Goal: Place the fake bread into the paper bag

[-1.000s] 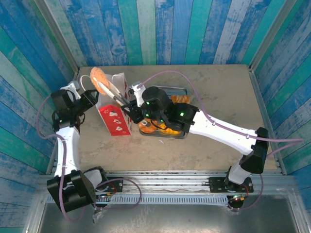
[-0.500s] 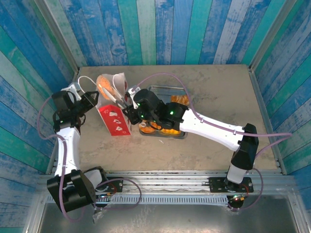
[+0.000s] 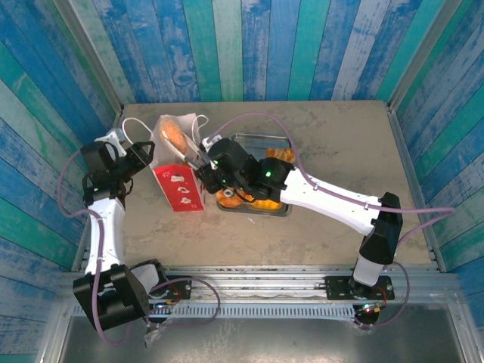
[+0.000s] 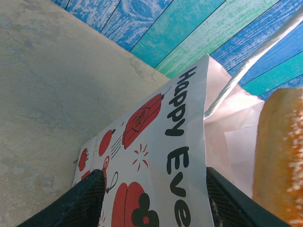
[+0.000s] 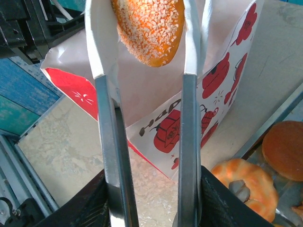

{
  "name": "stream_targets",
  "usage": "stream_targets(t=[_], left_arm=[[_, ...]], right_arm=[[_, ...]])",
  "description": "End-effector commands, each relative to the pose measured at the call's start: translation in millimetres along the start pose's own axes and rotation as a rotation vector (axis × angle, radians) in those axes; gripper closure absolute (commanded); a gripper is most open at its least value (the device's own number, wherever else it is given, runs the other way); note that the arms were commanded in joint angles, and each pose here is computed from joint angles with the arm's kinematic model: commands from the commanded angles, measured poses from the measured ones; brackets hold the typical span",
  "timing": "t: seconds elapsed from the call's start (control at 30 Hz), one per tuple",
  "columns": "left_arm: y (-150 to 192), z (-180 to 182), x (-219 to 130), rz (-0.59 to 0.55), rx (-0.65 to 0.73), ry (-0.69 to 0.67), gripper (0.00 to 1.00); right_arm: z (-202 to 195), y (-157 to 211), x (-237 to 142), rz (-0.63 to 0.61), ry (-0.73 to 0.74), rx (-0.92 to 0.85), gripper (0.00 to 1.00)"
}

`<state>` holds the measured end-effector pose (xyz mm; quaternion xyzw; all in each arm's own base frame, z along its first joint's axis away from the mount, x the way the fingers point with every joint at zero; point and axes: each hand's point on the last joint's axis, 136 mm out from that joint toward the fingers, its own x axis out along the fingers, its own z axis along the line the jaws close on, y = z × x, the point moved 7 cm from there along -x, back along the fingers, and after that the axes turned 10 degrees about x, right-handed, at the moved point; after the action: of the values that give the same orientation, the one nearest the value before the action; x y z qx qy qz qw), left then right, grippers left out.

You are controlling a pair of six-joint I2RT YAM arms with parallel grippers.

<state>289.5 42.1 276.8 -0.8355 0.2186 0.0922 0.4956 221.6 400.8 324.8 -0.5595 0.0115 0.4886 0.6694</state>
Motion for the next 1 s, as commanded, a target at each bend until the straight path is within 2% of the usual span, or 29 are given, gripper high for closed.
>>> stream_targets(t=[0.0, 0.33, 0.7, 0.97], left_arm=[[-6.5, -8.3, -4.6, -0.015, 0.029, 0.028, 0.40], [-12.0, -15.1, -12.3, -0.030, 0.053, 0.032, 0.28], [-16.0, -20.4, -19.1, -0.039, 0.074, 0.028, 0.24], [-15.9, -28.3, -26.3, -0.049, 0.060, 0.061, 0.18]], right_arm=[[5.3, -19.4, -7.7, -0.064, -0.014, 0.000, 0.52], [6.1, -22.8, -8.0, -0.066, -0.010, -0.010, 0.45], [9.8, -29.5, -14.9, -0.086, -0.033, -0.007, 0.46], [21.5, -45.9, -36.7, -0.118, -0.129, -0.007, 0.46]])
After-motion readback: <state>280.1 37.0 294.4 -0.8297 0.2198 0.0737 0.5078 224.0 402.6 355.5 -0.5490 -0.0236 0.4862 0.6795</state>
